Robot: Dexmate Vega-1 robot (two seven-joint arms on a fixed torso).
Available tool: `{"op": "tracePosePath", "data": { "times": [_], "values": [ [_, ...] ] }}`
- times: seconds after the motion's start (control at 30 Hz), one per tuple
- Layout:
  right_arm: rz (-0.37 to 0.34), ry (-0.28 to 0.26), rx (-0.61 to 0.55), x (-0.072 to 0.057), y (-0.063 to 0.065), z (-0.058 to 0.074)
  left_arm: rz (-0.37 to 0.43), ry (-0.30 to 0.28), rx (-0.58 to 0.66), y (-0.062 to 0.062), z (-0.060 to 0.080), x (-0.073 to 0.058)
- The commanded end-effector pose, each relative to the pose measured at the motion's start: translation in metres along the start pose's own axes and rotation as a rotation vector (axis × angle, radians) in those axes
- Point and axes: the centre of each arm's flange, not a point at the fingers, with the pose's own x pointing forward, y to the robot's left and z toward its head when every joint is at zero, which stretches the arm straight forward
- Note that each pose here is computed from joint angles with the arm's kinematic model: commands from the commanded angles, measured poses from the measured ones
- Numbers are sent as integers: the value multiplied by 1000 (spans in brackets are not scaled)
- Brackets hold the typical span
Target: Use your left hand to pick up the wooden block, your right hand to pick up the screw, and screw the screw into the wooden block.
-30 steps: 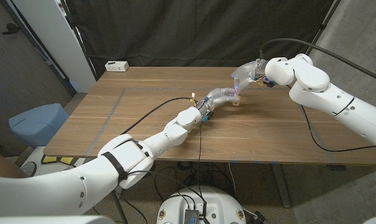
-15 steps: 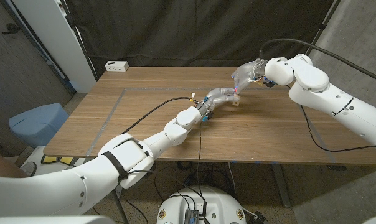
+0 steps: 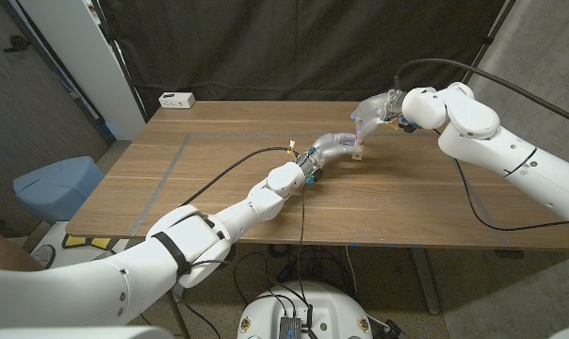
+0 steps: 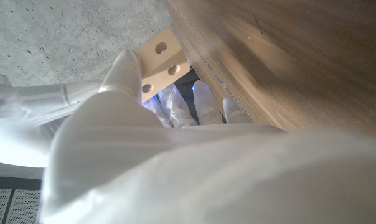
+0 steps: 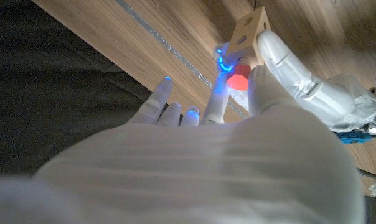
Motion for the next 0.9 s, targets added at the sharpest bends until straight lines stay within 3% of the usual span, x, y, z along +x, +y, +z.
{"op": "tracePosePath", "data": {
  "times": [0.03, 0.9],
  "values": [
    [-13, 2, 27, -4, 2, -4, -3, 0, 4, -3, 1, -1],
    [-32, 31, 41, -6, 12, -7, -1, 0, 5, -7, 2, -6]
  ]
}}
